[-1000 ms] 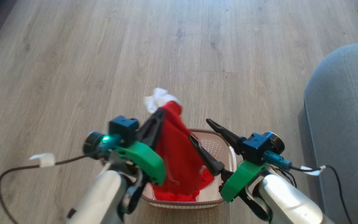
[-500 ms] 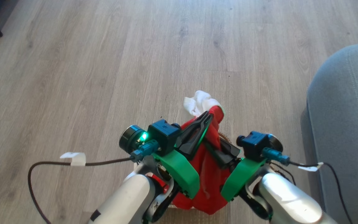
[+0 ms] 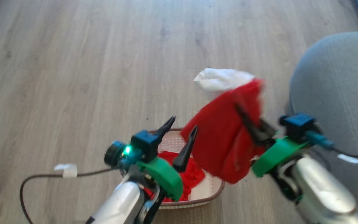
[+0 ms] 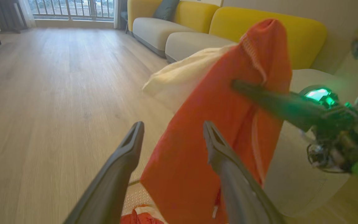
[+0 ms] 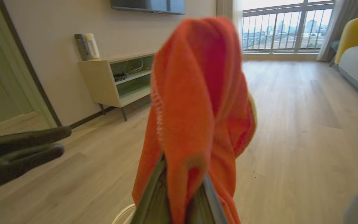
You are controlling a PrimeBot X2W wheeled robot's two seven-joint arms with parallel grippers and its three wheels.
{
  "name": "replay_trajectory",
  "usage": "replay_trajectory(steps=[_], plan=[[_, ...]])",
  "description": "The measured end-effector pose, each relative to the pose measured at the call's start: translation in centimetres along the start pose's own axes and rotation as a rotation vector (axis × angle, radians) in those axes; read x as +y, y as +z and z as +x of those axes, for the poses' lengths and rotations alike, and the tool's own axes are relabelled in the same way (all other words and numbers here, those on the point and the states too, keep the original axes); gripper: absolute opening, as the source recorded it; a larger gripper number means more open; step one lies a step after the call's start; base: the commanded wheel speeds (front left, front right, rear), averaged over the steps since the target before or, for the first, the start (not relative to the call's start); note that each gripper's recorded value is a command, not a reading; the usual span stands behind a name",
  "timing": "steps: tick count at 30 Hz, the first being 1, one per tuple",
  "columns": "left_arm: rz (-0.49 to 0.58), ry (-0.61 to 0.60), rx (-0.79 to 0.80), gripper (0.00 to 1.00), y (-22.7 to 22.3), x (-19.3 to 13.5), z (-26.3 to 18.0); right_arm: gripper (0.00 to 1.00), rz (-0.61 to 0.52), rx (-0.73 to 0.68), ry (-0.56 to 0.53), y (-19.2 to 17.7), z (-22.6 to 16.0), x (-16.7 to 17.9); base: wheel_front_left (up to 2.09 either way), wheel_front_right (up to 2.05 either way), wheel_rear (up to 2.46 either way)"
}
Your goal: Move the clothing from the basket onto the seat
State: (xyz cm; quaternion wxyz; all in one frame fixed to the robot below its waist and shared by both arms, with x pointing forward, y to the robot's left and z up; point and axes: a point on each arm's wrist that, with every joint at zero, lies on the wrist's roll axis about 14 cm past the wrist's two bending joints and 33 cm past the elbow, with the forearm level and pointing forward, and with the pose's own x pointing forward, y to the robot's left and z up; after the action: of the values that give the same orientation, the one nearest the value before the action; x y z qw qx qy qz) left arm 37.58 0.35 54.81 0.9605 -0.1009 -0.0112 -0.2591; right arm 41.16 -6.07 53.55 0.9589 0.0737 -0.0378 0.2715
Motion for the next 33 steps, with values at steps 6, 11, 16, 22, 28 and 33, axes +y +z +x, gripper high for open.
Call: replay_trajectory(steps=[6,11,16,22,28,33], plan=[[-0.010,-0.031,0.065,1.00,-4.0,-0.5,-0.2,0.00,-0.035,-0.052,-0.126,2.2,-1.8,-4.6,0.00,0.00,0.00],[-0.028,-0.089,0.110,1.00,-6.3,-1.9,0.3,0.00,-0.056,-0.051,-0.231,2.3,-4.7,-7.6,0.00,0.00,0.00],[-0.048,-0.158,0.117,1.00,-6.9,-4.0,1.1,0.00,-0.064,-0.044,-0.310,2.2,-7.2,-9.5,0.00,0.00,0.00],[-0.057,-0.258,0.117,1.00,-6.9,-6.8,2.1,0.00,-0.083,-0.064,-0.388,3.2,-9.5,-11.2,0.00,0.00,0.00],[-0.070,-0.341,0.123,1.00,-7.3,-9.4,2.8,0.00,-0.099,-0.060,-0.466,3.5,-12.2,-12.6,0.00,0.00,0.00],[-0.085,-0.402,0.136,1.00,-7.8,-11.1,3.1,0.00,-0.103,-0.048,-0.524,3.3,-14.3,-13.5,0.00,0.00,0.00]])
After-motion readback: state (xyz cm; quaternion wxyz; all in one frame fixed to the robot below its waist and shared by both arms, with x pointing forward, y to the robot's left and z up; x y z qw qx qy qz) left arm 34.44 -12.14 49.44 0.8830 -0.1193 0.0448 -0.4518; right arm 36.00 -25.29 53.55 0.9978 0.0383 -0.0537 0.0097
